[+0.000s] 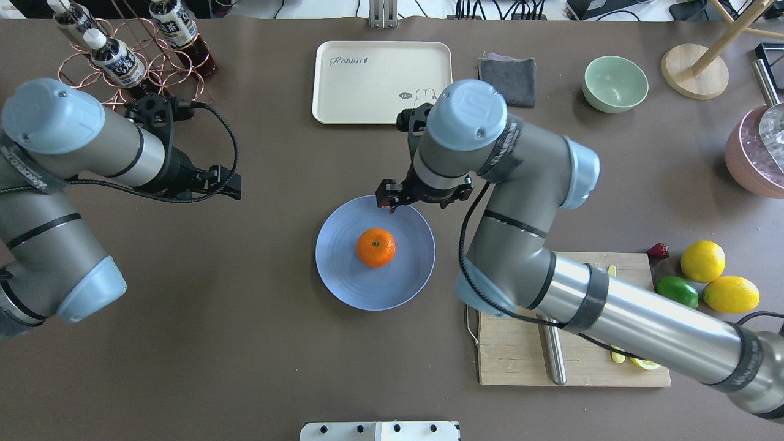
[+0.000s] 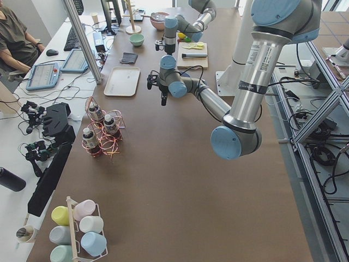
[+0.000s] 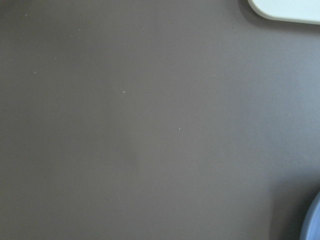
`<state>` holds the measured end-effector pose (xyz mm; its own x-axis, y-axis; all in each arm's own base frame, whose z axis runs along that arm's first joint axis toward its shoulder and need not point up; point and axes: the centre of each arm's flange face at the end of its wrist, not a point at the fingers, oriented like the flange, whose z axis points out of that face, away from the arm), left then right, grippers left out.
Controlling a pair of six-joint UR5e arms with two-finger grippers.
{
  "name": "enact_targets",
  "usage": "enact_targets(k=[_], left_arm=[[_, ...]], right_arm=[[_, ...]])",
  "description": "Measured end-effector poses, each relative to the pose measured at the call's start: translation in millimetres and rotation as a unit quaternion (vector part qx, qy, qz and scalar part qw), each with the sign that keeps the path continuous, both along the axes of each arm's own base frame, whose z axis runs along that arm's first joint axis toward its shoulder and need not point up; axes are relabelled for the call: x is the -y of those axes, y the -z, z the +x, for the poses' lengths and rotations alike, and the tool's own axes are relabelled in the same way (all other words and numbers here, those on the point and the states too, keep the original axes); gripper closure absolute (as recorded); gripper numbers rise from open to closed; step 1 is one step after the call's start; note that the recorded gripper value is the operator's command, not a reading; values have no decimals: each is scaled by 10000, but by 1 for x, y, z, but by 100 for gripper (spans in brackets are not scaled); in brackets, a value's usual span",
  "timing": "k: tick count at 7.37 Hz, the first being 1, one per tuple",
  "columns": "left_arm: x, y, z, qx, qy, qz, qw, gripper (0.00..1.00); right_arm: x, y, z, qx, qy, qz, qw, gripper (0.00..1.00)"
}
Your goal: Pick orange to plate
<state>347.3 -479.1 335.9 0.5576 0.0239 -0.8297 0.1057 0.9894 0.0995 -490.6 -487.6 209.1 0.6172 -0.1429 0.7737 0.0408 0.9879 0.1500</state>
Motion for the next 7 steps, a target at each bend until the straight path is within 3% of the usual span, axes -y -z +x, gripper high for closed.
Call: enact_targets(k=[3,5,7], left_arm=[[25,-86,-143,76,-588,401,9974,3],[13,-168,-260,364,-795,760,9933,3],[2,-217,-348,704,-872,785,9906,2]], right_arm=[[77,-122,231,-272,596,401,9970,0],[87,-237,369,-571,974,665,9914,0],[75,-340,483,-761,1244,702,9868,0]])
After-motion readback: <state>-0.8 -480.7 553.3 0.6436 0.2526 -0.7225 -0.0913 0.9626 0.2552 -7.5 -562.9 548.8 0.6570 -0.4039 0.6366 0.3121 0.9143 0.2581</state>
